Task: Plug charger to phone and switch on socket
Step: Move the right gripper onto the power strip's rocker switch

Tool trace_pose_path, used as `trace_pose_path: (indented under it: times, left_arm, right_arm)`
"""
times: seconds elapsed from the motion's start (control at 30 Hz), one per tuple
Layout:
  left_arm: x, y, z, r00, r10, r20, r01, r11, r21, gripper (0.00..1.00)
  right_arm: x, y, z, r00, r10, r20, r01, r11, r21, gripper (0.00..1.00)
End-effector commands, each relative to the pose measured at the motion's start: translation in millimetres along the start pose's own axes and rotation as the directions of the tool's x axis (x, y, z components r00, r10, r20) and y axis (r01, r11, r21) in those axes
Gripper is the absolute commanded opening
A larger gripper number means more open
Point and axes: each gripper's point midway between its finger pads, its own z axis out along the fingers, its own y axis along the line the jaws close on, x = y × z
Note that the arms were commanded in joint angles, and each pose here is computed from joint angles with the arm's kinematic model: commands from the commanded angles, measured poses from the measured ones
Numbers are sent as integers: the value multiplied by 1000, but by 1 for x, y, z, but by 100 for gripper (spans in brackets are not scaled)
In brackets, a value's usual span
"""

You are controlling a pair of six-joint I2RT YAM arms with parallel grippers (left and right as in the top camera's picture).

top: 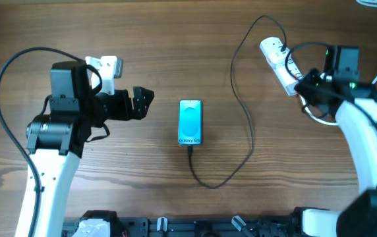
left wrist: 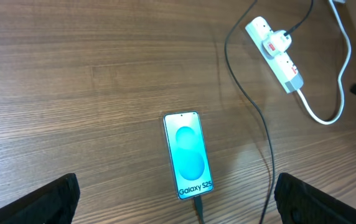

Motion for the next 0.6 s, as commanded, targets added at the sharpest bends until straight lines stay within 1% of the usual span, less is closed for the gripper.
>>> trace_pose_path:
  times: [0.0,0.27,0.4,0.57]
  left_arm:
    - [1,5,-1,1000,-16,-3,16,1000,-24,100]
    - [7,7,-1,999,-25,-23,24,999,-38,100]
    - [8,7,-1,999,-28,-28,27,999,-39,100]
    - [8,7,-1,999,-28,-28,27,999,-39,100]
  right_arm:
    - [-31,26,10,998,-60,15,60,998,-28,5]
    - [-64,48,58,995,-99,-6,99,995,2,5]
    - [-71,53,82,990,-138,-23,138,990,12,4]
    - [-72,51,103,990,-140,-33,141,989,34,4]
